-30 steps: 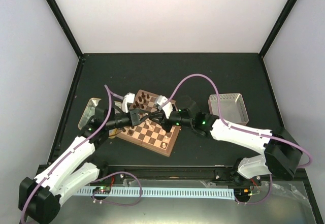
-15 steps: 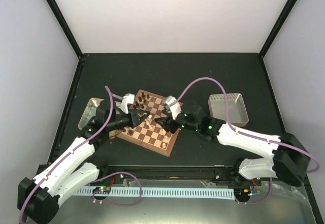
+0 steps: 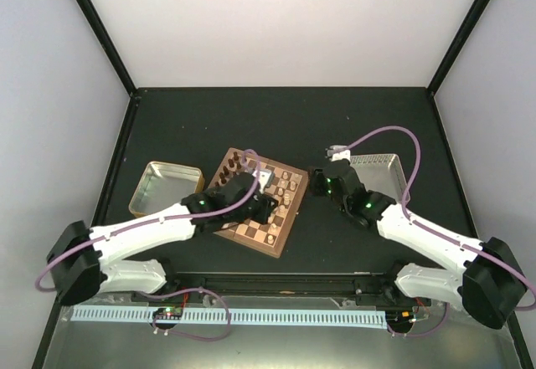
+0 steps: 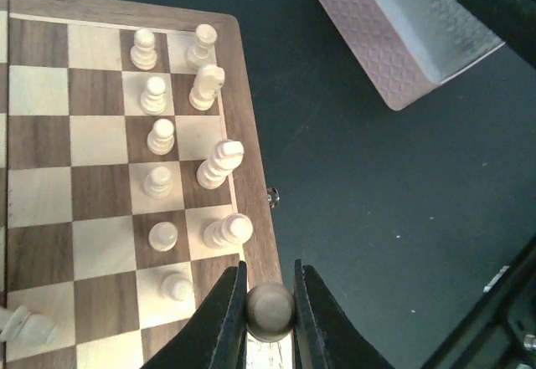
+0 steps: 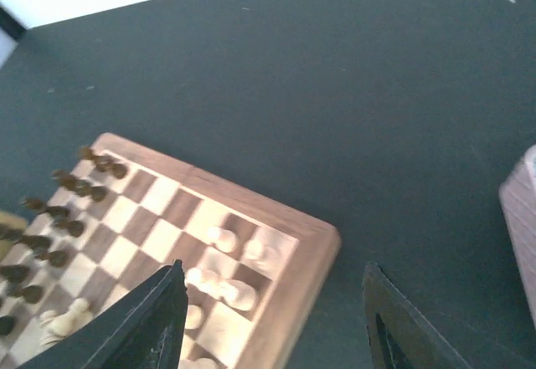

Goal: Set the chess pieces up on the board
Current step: Place the chess piece on the chessboard.

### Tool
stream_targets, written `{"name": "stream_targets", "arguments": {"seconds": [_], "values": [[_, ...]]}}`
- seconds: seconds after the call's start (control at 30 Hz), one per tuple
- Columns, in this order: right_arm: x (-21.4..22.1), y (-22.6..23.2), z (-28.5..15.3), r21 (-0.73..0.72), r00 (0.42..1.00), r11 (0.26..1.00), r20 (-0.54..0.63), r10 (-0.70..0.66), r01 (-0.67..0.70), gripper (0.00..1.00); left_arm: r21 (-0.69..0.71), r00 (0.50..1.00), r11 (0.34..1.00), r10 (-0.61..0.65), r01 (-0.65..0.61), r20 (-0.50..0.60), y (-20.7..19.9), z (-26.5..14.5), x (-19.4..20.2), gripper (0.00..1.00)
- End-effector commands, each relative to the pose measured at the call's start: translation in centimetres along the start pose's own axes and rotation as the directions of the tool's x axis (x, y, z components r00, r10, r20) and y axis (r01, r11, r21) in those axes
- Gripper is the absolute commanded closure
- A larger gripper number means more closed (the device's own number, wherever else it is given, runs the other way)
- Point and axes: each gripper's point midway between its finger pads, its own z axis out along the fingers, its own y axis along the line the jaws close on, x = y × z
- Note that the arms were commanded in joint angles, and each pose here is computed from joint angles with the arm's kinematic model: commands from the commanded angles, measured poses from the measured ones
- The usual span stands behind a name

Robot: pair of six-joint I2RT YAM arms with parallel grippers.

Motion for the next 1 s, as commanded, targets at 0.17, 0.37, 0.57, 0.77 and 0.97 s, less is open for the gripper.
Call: {"name": "stream_targets", "arguments": {"seconds": [0.17, 0.37, 0.57, 0.77, 0.97], "values": [[0.5, -4.0, -0.3, 0.137, 0.993, 0.984, 0.016, 0.117, -0.118, 0.42, -0.251, 0.984, 0.952, 0.161, -0.176, -0.082, -0.6, 4.1, 1.9, 0.98], [0.7, -4.1, -0.1, 0.141, 0.994, 0.984, 0.008, 0.112, -0.112, 0.42, -0.303, 0.976, 0.929, 0.184, -0.212, -0.120, -0.3, 5.4, 3.0, 0.98], [1.2, -4.2, 0.1, 0.148, 0.993, 0.982, -0.008, 0.117, -0.115, 0.42, -0.304, 0.972, 0.924, 0.201, -0.231, -0.124, 0.0, 5.9, 3.4, 0.98], [1.4, -4.0, 0.3, 0.144, 0.993, 0.983, -0.023, 0.118, -0.113, 0.42, -0.275, 0.966, 0.928, 0.225, -0.252, -0.126, -0.4, 6.4, 3.4, 0.98], [1.3, -3.8, 0.5, 0.142, 0.994, 0.985, -0.030, 0.103, -0.098, 0.42, -0.265, 0.968, 0.933, 0.216, -0.244, -0.131, -0.1, 7.1, 3.9, 0.97]]}}
